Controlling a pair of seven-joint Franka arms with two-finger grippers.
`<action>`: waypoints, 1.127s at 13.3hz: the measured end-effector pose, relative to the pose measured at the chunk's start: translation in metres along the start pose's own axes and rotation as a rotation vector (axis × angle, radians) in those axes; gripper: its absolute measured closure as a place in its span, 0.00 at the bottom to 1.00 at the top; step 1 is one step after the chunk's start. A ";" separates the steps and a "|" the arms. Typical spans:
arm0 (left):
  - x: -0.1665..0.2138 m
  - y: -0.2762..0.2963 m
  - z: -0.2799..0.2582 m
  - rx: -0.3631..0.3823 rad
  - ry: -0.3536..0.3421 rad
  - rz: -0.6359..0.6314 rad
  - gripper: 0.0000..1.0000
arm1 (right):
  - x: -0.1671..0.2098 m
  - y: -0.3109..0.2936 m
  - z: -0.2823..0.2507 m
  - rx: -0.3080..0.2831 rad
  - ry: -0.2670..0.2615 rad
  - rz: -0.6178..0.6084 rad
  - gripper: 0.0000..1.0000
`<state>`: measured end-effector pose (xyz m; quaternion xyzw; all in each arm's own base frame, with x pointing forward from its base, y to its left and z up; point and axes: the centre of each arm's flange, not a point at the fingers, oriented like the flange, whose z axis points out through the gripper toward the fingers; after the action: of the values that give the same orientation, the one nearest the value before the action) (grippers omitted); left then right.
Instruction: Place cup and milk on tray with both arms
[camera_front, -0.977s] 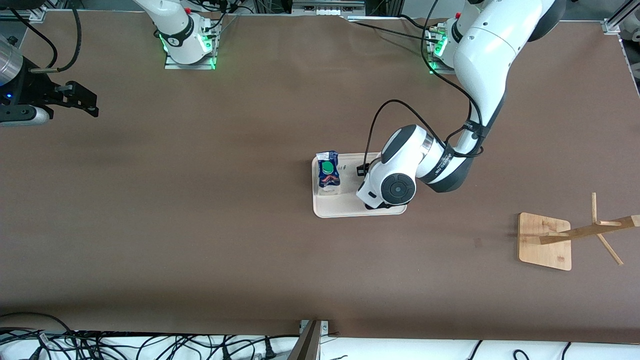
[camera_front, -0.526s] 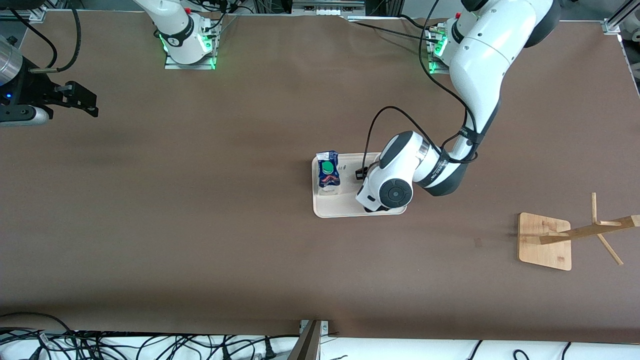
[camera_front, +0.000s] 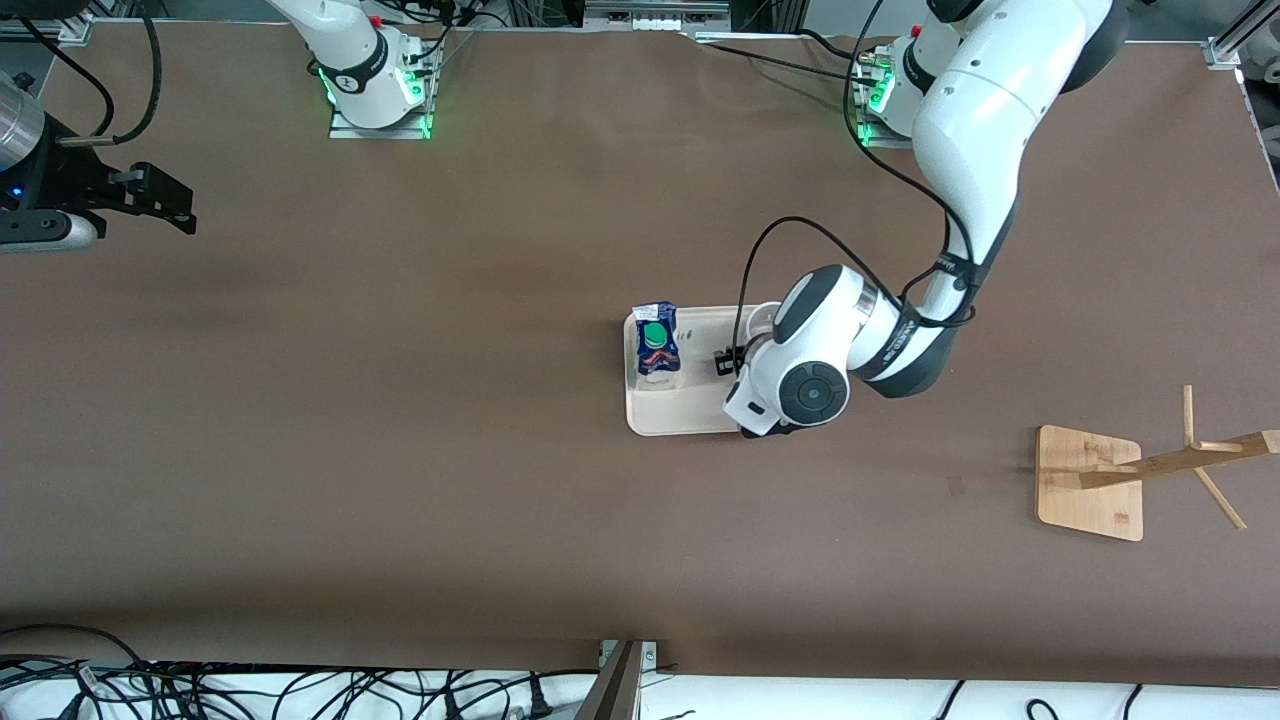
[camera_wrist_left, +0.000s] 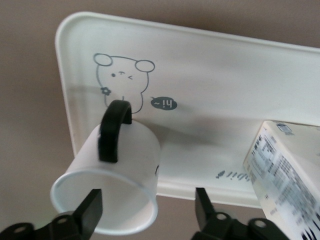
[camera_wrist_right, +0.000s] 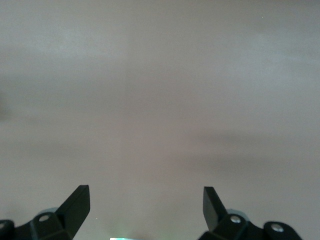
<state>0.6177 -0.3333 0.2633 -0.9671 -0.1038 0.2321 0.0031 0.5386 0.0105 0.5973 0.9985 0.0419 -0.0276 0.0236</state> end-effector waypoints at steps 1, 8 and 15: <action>-0.009 -0.005 -0.023 0.001 0.014 0.031 0.01 | 0.000 0.000 0.000 0.000 0.000 0.000 0.00; -0.065 -0.122 -0.205 0.094 0.225 0.383 0.00 | 0.000 0.000 0.000 0.000 0.000 0.001 0.00; -0.113 -0.249 -0.302 0.063 0.428 0.408 0.00 | 0.001 0.001 0.001 0.000 -0.001 0.002 0.00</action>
<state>0.6051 -0.0993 0.5969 -0.9944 0.1031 0.0217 0.0082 0.5395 0.0095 0.5967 0.9985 0.0410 -0.0281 0.0238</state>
